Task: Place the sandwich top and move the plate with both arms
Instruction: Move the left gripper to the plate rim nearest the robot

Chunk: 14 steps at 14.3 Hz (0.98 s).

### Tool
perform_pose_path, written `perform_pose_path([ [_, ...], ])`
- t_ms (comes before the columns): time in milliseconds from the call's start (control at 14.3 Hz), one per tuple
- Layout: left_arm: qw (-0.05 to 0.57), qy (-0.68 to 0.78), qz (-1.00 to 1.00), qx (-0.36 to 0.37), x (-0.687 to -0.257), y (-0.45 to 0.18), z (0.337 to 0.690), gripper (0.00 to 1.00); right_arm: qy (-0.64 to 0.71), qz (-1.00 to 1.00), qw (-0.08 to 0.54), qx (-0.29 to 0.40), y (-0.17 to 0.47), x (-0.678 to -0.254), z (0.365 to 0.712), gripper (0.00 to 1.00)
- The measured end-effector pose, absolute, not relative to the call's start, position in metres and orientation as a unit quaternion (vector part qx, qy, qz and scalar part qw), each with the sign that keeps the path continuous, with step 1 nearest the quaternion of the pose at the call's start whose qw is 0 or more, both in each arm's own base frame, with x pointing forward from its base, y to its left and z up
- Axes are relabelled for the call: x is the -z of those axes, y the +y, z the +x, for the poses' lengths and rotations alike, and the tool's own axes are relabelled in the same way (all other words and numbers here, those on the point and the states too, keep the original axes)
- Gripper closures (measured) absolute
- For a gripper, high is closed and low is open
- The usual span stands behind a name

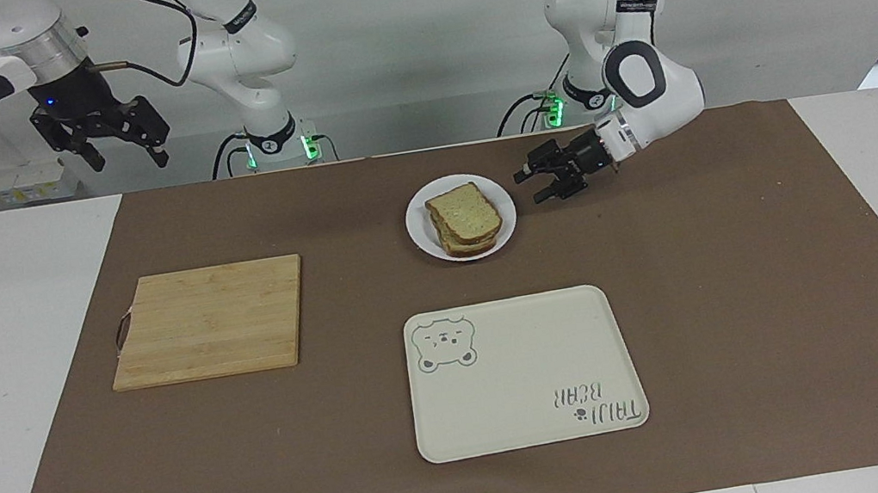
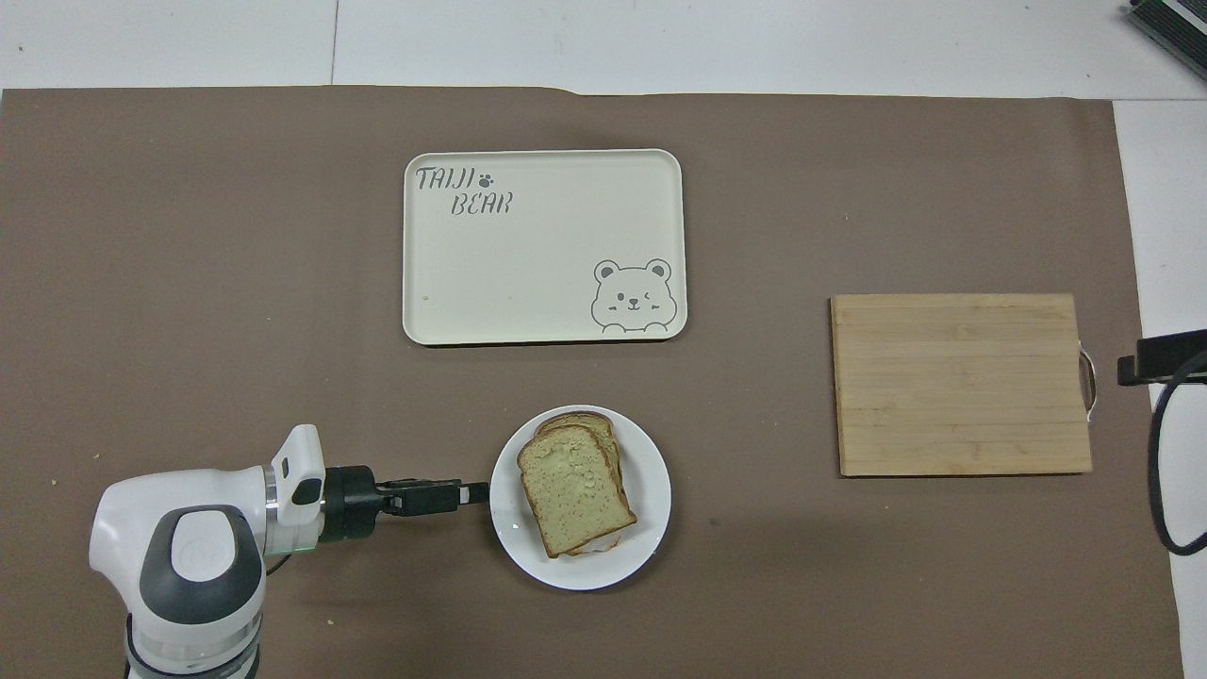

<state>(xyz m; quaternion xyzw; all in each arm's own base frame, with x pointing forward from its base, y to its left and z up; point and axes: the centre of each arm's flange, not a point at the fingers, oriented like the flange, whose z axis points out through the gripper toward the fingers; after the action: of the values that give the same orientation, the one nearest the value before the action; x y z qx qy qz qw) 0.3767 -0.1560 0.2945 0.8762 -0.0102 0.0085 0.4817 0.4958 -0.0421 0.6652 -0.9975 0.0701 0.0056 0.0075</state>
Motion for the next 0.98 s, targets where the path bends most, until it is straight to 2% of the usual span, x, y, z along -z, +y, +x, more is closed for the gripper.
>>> perform_pose_path([
  [349,0.471,0.011,0.882,0.013,-0.268,-0.163,0.372,0.17,0.045,-0.999,0.004,-0.001,-0.039,-0.666,0.497,0.00],
  [489,0.473,0.023,0.881,0.012,-0.262,-0.170,0.369,0.30,0.026,-1.000,0.004,0.002,-0.039,-0.666,0.498,0.00],
  [559,0.469,0.026,0.883,0.009,-0.261,-0.176,0.367,0.30,0.016,-1.000,0.004,0.002,-0.039,-0.666,0.498,0.00],
  [628,0.464,0.030,0.885,0.006,-0.259,-0.183,0.364,0.37,0.010,-1.000,0.004,0.002,-0.039,-0.666,0.498,0.00],
  [838,0.457,0.030,0.889,0.012,-0.252,-0.196,0.356,0.73,0.004,-1.000,-0.004,0.001,-0.041,-0.665,0.498,0.00],
  [908,0.456,0.032,0.889,0.013,-0.250,-0.195,0.356,0.89,0.004,-1.000,-0.006,0.001,-0.041,-0.665,0.498,0.00],
  [978,0.458,0.031,0.888,0.012,-0.251,-0.195,0.356,0.96,0.004,-1.000,-0.006,0.000,-0.042,-0.665,0.498,0.00],
])
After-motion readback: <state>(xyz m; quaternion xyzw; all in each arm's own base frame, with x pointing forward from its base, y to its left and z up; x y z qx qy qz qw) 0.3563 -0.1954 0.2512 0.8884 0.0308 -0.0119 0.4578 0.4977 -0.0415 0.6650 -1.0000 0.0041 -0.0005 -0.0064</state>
